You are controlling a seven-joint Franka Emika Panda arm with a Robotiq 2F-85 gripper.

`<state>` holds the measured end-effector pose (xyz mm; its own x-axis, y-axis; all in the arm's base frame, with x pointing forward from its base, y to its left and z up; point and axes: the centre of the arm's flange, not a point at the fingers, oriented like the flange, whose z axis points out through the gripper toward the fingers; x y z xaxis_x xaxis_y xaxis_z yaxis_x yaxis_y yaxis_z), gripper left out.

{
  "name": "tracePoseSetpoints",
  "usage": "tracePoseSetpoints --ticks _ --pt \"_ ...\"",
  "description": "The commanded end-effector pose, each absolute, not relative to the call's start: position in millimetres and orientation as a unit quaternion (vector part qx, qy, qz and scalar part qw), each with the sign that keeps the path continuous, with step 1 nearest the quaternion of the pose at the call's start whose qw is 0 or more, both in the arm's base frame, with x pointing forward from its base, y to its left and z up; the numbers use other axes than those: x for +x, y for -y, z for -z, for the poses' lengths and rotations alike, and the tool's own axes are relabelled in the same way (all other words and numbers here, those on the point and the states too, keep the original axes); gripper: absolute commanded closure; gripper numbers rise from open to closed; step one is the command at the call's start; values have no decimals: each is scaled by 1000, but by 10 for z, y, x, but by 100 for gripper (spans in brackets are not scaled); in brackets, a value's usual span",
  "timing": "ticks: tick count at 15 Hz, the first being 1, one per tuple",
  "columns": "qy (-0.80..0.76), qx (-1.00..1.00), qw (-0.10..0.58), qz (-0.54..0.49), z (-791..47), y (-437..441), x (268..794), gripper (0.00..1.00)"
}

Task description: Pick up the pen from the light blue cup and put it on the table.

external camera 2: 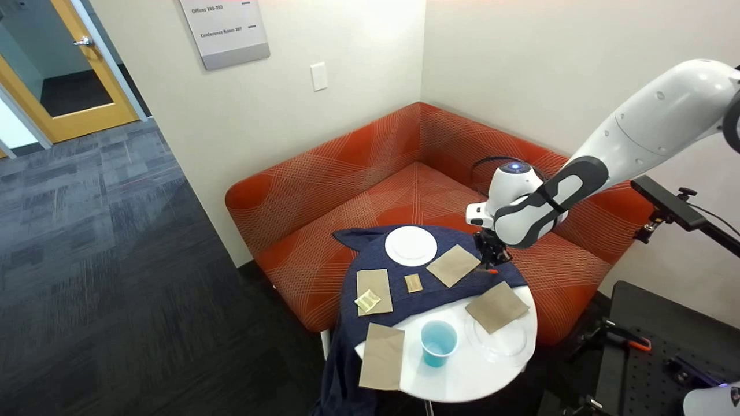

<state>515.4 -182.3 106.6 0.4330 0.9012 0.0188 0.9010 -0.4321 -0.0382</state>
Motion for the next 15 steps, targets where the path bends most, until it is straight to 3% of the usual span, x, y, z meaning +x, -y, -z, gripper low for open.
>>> tracePoseSetpoints --ticks 1,7,15 --pt "535 -845 18 13 -1067 1784 5236 48" --pt "535 -844 25 32 -1334 1854 5200 3" --pt "549 -832 11 84 -2250 1649 5354 0"
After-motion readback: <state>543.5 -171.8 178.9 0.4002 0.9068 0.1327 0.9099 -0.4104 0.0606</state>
